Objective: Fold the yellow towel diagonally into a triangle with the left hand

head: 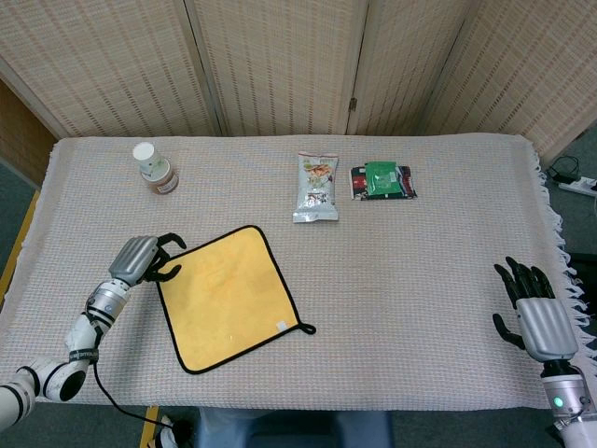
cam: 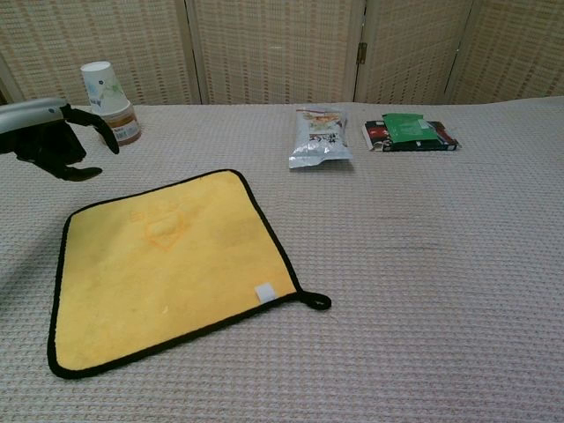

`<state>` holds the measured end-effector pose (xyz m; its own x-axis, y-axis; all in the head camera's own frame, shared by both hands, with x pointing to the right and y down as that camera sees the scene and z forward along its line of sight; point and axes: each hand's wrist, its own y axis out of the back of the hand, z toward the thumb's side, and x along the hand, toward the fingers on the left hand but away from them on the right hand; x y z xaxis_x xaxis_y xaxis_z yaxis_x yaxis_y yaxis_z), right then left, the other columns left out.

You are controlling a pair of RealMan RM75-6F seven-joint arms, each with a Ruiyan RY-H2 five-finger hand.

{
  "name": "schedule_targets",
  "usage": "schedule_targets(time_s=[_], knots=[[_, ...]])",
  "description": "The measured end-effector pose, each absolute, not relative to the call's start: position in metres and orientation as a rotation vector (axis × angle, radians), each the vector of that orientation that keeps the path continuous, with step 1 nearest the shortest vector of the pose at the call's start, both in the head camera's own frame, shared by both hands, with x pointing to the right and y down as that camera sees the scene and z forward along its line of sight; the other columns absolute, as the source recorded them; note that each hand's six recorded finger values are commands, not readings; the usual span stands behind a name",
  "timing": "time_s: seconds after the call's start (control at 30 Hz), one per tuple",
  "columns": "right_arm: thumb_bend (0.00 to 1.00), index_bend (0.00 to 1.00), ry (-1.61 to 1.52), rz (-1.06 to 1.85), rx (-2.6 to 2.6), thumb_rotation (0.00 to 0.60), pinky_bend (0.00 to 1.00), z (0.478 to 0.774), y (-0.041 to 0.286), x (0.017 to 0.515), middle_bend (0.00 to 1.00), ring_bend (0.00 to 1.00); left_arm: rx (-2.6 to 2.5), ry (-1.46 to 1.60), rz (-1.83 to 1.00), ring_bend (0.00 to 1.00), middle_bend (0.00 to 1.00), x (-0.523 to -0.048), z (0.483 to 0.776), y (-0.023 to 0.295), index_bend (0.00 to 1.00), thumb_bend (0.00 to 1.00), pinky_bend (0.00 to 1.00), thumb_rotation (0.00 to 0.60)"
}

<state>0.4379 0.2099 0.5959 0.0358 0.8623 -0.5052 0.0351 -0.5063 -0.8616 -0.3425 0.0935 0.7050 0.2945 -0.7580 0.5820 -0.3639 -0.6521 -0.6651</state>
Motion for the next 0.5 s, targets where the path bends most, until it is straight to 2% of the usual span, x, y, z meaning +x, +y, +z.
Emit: schedule_targets(time_s=[0.3,0.5], knots=[[0.46,0.0,-0.956,1.63,-1.582,0.6,0.0,0.596,0.213,0.459,0.0,0.0,-2.211,1.031,-1.333,1.0,1.0,-0.324,0.742,0.07,0.41,0.41,1.0,0.6],[0.46,0.0,-1.003,1.658,-1.549,0.6,0.0,0.588,0.216,0.475,0.0,0.0,-2.254,0.995,-1.351,1.0,1.0,-0.303,0.767,0.066,0.42,0.41,1.0,0.6]])
